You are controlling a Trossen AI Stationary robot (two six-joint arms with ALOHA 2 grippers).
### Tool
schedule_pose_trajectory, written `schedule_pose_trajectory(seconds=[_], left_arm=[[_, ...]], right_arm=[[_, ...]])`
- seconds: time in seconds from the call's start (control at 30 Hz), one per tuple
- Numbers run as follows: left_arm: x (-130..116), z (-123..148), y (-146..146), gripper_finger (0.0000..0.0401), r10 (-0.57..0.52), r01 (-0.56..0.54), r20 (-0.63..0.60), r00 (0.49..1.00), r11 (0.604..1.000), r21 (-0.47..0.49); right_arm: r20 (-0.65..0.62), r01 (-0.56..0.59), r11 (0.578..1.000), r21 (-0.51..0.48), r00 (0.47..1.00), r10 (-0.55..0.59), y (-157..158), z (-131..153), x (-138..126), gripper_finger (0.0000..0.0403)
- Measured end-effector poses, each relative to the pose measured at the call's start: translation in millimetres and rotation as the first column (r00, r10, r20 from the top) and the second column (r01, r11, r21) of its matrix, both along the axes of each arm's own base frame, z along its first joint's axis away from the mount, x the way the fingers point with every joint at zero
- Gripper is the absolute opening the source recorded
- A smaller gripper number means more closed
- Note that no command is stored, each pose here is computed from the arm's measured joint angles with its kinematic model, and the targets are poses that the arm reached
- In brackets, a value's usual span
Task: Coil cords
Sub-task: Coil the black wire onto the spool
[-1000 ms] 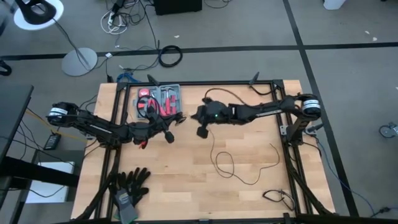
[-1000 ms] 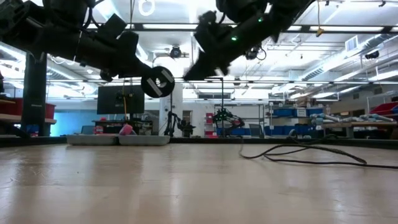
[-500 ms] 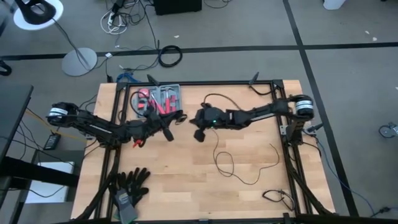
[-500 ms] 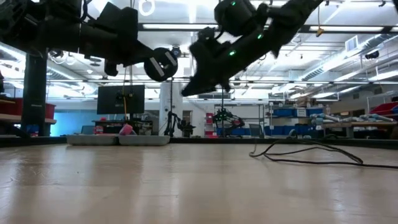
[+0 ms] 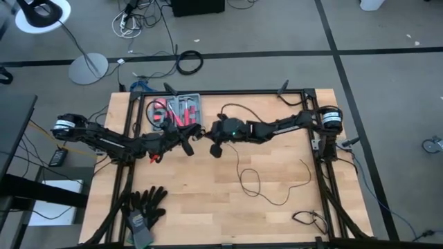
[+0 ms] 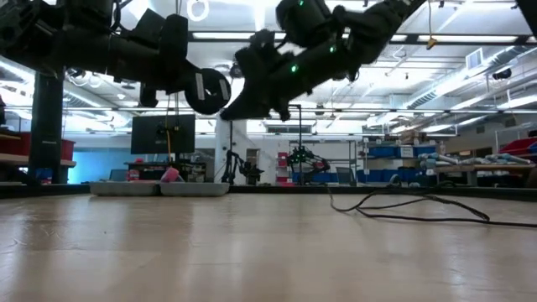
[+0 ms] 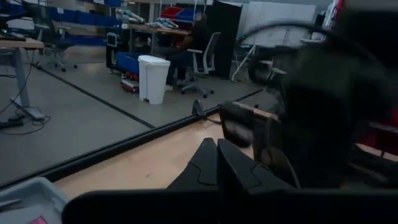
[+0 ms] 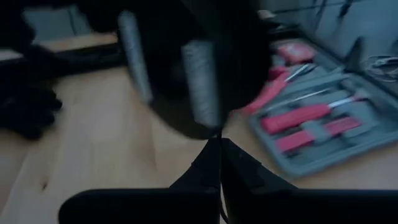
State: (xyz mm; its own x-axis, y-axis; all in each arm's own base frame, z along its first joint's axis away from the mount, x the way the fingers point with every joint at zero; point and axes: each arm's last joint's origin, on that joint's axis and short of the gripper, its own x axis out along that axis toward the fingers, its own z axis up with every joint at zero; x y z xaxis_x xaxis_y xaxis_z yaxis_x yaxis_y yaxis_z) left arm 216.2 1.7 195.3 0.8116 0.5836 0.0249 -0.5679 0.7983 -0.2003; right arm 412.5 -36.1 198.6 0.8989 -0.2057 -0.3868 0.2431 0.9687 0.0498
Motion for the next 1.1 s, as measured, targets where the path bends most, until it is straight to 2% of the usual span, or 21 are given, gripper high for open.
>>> schedule_pose_trajectory(seconds=[0.1, 0.37, 0.6, 0.77, 0.87, 1.1], left_arm=[[0, 2, 0, 0.0000, 0.000, 0.000, 0.023, 1.000, 1.000, -0.003], [0, 5, 0, 0.0000, -0.003, 0.003, 0.048, 0.999, 1.000, 0.010], [-2, 9, 1, 0.0000, 0.053, -0.056, 0.066, 0.996, 0.998, 0.043], [-2, 10, 4, 0.0000, 0.080, -0.083, 0.069, 0.994, 0.996, 0.042], [-2, 9, 4, 0.0000, 0.084, -0.087, 0.064, 0.994, 0.995, 0.045], [-3, 9, 6, 0.0000, 0.144, -0.146, 0.026, 0.989, 0.986, 0.079]], right_arm=[[-0.014, 0.019, 1.000, -0.001, 1.000, -0.019, -6, 5, -4, 0.0000], [-0.097, 0.045, 0.998, 0.042, 0.994, -0.041, -8, -15, -11, 0.0000], [-0.044, -0.007, 0.998, 0.057, 0.999, 0.009, 7, -22, -4, 0.0000], [0.085, -0.068, 0.997, 0.028, 0.994, 0.065, 18, -24, 8, 0.0003], [0.105, -0.091, 0.996, -0.023, 0.990, 0.093, 20, -25, 10, 0.0016], [0.132, -0.161, 0.987, -0.015, 0.978, 0.161, 22, -17, 9, 0.0076]])
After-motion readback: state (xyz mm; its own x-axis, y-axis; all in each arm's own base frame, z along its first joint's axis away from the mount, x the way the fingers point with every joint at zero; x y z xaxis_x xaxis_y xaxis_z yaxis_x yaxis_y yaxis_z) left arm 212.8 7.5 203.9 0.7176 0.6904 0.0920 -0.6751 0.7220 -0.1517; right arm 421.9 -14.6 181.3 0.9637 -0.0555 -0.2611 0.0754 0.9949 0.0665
